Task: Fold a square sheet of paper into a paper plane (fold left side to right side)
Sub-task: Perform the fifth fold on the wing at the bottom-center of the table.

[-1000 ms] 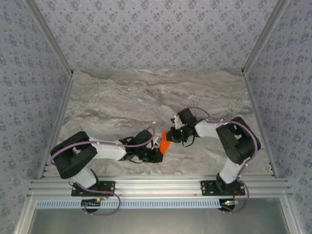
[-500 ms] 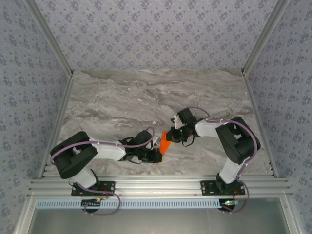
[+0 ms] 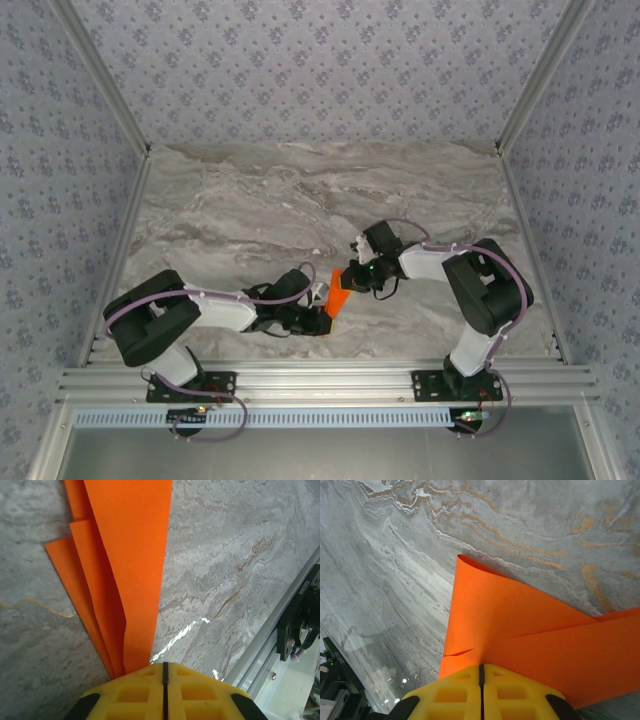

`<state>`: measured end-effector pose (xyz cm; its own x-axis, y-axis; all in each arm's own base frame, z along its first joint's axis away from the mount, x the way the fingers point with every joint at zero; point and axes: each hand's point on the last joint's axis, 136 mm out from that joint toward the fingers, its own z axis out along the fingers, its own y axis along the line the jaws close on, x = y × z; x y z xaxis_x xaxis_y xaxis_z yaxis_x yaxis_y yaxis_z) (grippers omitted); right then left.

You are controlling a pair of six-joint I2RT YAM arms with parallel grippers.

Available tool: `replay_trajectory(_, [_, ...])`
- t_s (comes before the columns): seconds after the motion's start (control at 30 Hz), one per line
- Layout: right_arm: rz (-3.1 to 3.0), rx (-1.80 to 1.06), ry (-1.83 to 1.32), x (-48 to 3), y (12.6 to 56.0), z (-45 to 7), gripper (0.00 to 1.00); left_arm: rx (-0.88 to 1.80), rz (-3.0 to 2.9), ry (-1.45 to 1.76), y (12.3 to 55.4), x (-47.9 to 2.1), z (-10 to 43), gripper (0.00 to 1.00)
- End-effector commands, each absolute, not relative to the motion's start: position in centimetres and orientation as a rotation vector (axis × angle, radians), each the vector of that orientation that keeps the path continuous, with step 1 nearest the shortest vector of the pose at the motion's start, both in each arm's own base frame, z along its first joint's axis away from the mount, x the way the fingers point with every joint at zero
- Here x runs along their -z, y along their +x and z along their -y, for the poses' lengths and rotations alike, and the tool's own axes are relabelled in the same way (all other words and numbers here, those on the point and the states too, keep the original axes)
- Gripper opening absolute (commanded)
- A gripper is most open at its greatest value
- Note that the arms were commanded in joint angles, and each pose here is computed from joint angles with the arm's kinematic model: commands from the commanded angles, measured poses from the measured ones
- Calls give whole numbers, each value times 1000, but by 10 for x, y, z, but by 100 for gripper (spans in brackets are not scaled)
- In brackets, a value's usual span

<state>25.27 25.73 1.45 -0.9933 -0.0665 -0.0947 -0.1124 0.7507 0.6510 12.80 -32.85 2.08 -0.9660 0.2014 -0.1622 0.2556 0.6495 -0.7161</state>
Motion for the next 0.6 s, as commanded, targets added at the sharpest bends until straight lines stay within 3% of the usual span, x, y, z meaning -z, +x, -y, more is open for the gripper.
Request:
replay_trajectory(0.0, [-3045,-808,-82,28,235,-226,5,1148,-2879,369,117,0,313,7])
replay_trajectory(0.57, [-3079,-771,-59,32,236,-217,5,1132,-2920,390,96,6,300,6])
